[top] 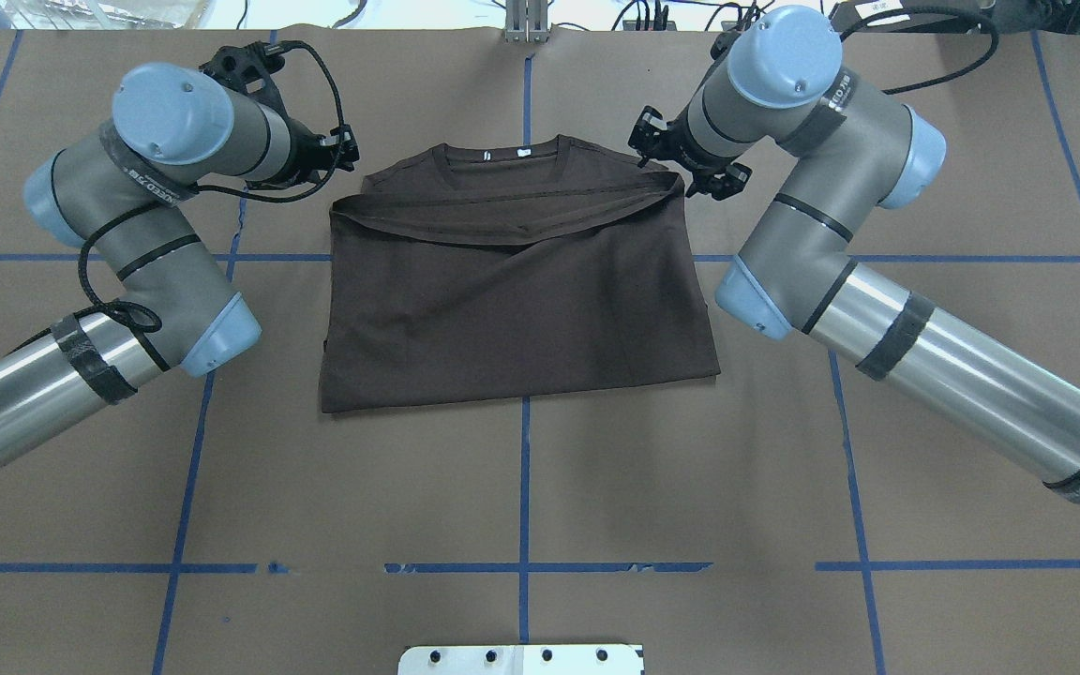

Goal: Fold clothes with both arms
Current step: 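Release the hem and move the right gripper to the folded side edge, then grasp the folded edge with the right gripper and drag the shirt toward the robot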

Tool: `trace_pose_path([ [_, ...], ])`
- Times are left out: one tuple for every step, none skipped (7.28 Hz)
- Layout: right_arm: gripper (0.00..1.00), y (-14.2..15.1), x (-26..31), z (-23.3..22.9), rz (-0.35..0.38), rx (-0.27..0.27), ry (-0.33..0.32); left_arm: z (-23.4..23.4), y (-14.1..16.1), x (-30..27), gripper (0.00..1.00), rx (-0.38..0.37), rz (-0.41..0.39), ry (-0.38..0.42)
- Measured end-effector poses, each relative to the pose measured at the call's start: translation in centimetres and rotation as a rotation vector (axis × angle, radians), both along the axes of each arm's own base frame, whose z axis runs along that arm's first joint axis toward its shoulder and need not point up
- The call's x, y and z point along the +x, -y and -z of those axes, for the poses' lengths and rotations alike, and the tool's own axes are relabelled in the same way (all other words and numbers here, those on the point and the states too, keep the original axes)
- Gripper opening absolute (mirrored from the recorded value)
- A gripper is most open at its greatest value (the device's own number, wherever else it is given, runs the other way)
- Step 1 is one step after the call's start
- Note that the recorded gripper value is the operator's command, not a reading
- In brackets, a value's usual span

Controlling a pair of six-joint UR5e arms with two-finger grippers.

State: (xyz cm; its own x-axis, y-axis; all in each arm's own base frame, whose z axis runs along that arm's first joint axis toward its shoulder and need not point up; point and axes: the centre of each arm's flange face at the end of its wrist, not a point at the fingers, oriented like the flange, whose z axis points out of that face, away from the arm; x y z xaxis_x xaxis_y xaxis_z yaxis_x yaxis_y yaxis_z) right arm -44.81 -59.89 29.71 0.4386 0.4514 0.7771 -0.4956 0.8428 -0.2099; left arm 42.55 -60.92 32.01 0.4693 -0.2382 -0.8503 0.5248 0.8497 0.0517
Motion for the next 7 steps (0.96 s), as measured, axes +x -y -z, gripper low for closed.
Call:
trace_pose_path([
  [0.81, -3.3, 0.1, -1.4, 0.021, -0.017, 0.015, 0.1, -0.1, -0.1, 0.54, 0.003, 0.001, -0.005],
  [0.81, -6.4, -0.1, -2.6, 0.034, -0.041, 0.025, 0.0, -0.2, -0.2, 0.54, 0.003, 0.001, -0.005],
  [0.82, -8.9, -0.3, -3.5, 0.045, -0.063, 0.032, -0.1, -0.3, -0.4, 0.54, 0.003, 0.002, -0.006],
  [0.82, -10.7, -0.5, -4.4, 0.055, -0.08, 0.032, 0.0, -0.5, -0.6, 0.55, 0.005, 0.003, -0.008],
  [0.81, -11.8, -0.8, -5.2, 0.065, -0.096, 0.027, 0.2, -0.5, -0.7, 0.56, 0.006, 0.003, -0.01],
  [0.8, -12.8, -1.2, -5.8, 0.073, -0.115, 0.025, 0.3, -0.6, -0.8, 0.58, 0.006, 0.004, -0.011],
  [0.77, -14.2, -1.7, -6.4, 0.082, -0.142, 0.025, 0.4, -0.7, -0.8, 0.58, 0.003, 0.008, -0.015],
])
